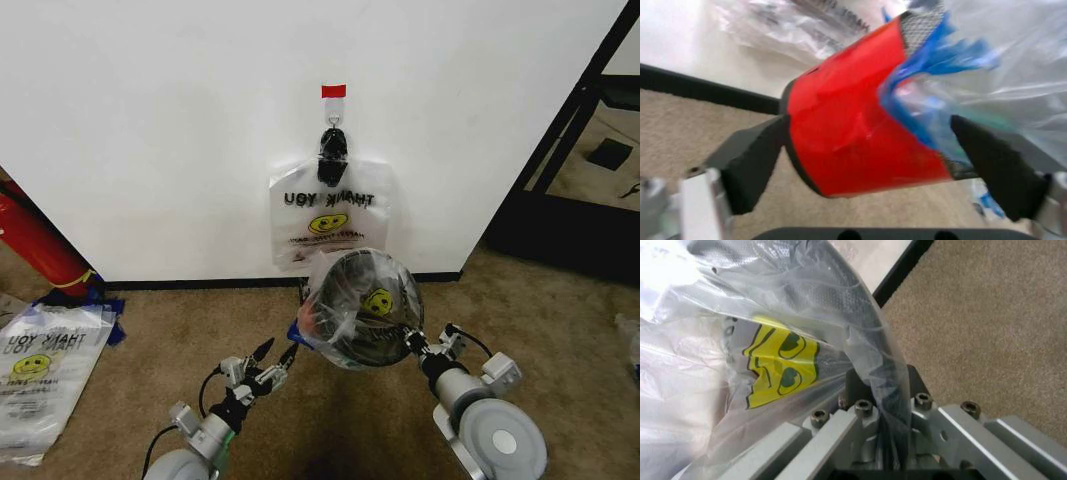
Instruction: Pick up the garbage bag from the wall and place it over the trash bin.
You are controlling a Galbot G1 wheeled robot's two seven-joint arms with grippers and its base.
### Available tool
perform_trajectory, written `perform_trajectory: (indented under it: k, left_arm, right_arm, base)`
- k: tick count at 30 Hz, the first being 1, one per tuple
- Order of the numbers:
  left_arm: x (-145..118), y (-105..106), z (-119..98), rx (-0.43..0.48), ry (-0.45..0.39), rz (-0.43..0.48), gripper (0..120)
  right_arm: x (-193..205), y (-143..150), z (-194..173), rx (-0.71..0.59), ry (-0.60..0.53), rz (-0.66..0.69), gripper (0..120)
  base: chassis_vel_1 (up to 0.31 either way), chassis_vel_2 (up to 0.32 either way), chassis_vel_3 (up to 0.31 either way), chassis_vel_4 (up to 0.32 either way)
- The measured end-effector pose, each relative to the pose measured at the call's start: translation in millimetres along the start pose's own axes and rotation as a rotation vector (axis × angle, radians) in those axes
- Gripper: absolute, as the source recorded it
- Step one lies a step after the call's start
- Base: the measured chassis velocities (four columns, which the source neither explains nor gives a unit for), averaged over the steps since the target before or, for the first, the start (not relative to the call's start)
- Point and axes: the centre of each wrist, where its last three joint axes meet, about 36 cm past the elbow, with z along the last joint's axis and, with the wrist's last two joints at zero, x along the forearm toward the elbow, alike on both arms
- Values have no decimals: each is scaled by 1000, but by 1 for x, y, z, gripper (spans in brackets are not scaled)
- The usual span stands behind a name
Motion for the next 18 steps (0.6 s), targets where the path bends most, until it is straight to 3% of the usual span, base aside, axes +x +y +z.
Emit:
perform_trajectory:
  k: [8,9,10,13,14,18]
  left_arm:
    - [15,7,-25,-66,-21,-3,100]
    - [17,4,-40,-103,-49,-93,100]
    - [16,0,-47,-119,-57,-124,100]
    - [4,-28,-76,-220,-58,-202,90]
    - [4,-28,-76,-220,-58,-202,90]
    - [-14,-80,-100,-318,-40,-129,73]
  right_arm:
    - [-6,-4,1,10,-11,18,0]
    - [-9,-4,3,30,-26,27,0]
    - [-10,-5,4,39,-33,29,0]
    - [-14,-4,12,77,-67,34,0]
    - [-14,-4,12,77,-67,34,0]
    - [-15,0,19,107,-92,37,0]
  base:
    - [0,0,0,0]
    - [0,0,0,0]
    - [0,0,0,0]
    - [0,0,0,0]
    - [0,0,0,0]
    - [0,0,0,0]
